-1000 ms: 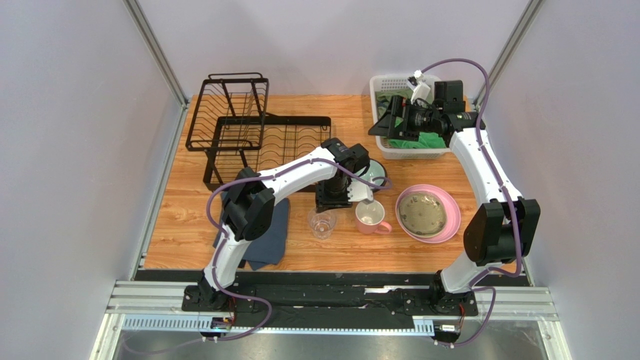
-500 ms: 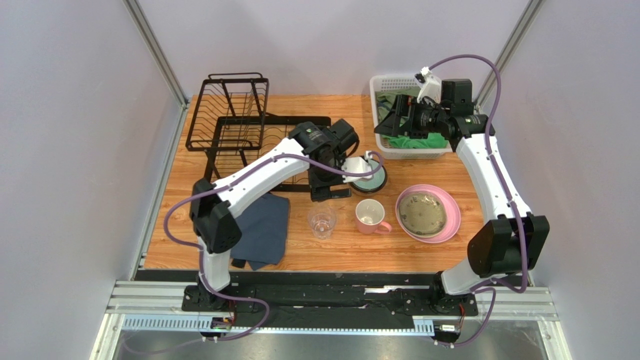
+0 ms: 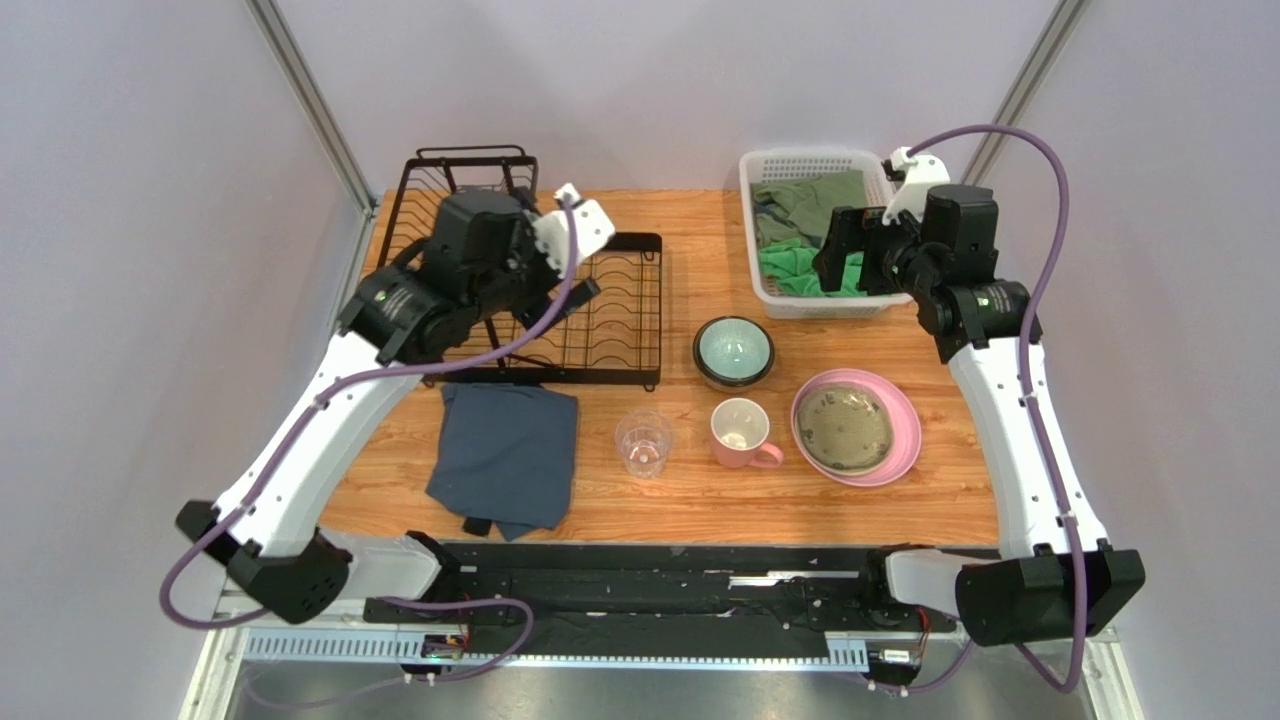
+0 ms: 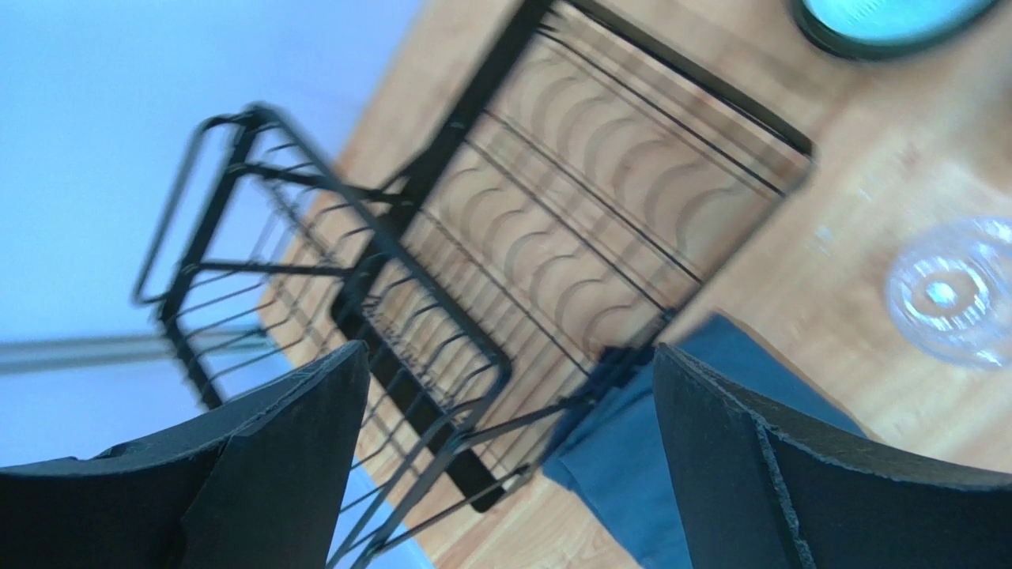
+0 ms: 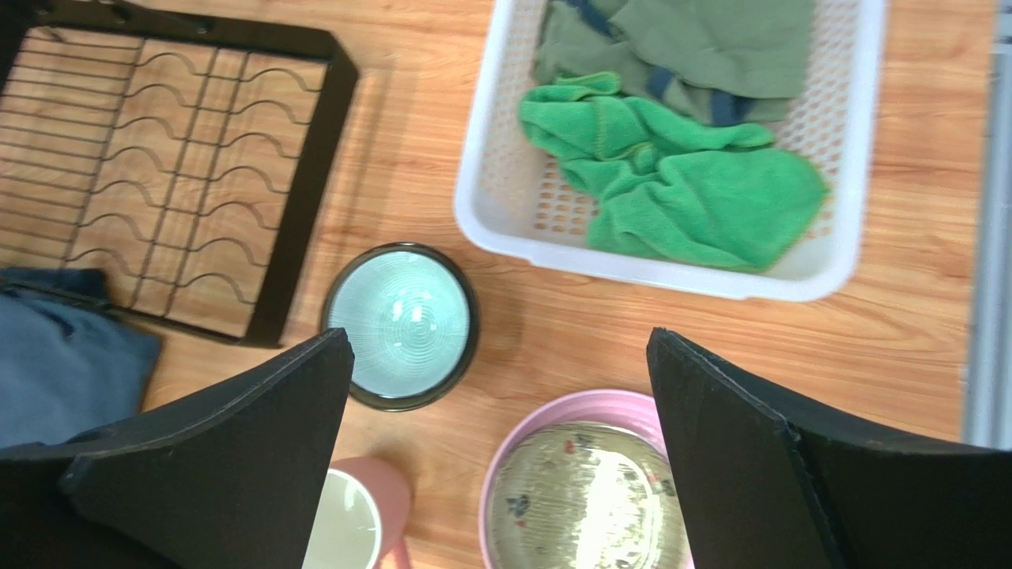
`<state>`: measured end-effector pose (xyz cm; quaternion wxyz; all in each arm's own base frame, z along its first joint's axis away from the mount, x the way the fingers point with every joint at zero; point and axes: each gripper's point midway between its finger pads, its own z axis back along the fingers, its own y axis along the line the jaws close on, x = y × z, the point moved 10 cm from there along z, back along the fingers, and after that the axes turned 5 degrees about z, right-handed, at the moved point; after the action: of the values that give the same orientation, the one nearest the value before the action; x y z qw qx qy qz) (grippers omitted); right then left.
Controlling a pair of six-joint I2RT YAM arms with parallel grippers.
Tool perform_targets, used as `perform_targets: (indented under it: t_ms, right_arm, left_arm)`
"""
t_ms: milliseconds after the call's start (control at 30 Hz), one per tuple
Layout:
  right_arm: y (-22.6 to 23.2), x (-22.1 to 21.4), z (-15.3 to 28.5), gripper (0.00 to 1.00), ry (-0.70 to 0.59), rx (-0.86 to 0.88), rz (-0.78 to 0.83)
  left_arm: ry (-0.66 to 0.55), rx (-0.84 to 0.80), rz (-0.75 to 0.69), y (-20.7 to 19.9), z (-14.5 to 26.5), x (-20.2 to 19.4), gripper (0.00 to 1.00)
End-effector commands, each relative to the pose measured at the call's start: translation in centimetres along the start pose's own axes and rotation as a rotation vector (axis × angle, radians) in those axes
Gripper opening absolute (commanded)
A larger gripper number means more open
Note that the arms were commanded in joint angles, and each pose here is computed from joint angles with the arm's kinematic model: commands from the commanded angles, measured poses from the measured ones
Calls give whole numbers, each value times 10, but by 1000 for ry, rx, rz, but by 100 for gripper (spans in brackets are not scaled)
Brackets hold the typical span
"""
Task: Unload the mixed dishes from the dish rack
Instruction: Place the cup at the center of the board, then reset both arms
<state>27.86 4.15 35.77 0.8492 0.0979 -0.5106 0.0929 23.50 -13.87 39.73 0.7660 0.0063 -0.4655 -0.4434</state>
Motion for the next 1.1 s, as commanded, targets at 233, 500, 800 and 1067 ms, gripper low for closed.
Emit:
perform_targets:
  t_ms: [233,500,800,1067]
  right_arm:
    - [-14,18,30,100,-175,-197,112]
    - [-13,30,34,99,-212,-202,114]
    - [-17,38,44,98,-252,-272,124]
    - [-17,43,45,96,-263,-273,123]
  left_arm:
    - [-305,498,281,55,74,-36,99]
    - [-338,602,385,68,80,-45,99]
    - [-387,633,472,74,73,-58,99]
    - [-402,636,502,76,73,-60,99]
